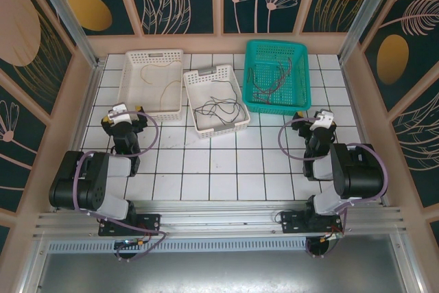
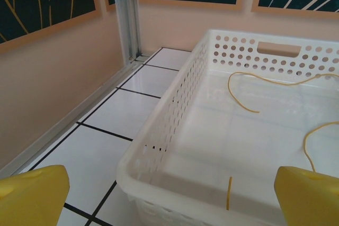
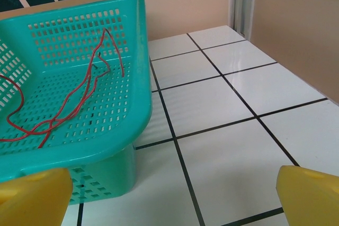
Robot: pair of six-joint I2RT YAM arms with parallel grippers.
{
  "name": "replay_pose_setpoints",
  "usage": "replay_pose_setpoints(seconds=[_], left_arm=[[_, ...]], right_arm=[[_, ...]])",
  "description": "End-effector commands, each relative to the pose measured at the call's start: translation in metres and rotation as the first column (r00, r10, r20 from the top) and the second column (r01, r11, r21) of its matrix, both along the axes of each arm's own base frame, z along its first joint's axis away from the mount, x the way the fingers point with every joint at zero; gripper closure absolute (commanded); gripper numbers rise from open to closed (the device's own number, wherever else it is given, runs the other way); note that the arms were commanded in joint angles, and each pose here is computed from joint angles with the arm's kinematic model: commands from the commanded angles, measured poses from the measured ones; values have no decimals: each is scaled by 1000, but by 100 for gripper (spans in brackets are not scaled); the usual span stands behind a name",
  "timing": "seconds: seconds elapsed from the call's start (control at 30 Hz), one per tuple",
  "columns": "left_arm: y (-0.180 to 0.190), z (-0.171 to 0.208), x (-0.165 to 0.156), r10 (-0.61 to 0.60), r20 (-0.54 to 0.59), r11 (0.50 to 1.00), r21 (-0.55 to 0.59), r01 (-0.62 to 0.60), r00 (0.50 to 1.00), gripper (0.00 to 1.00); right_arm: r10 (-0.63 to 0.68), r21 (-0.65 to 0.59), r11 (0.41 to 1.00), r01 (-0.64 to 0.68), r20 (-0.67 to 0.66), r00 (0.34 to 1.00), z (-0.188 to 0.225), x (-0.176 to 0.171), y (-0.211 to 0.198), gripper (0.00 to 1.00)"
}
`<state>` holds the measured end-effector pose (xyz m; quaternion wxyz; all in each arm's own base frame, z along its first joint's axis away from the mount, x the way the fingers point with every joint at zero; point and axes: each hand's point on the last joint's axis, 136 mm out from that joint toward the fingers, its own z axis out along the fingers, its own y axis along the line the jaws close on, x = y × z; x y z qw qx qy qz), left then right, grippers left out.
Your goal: Untangle the cables
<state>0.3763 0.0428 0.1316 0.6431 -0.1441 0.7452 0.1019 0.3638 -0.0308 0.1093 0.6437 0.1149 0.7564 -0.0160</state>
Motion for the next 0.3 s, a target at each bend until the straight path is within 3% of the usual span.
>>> replay_pose_setpoints(seconds=[0.0, 0.27], left_arm=[[-1, 10, 3, -8, 39, 1000, -8, 8, 999, 1], [-1, 10, 1, -10, 43, 1000, -8, 10, 999, 1]], right_arm=[[-8, -8, 1000, 8, 53, 999, 15, 5, -1, 1], [-8, -8, 1000, 8, 53, 999, 15, 5, 0, 1]])
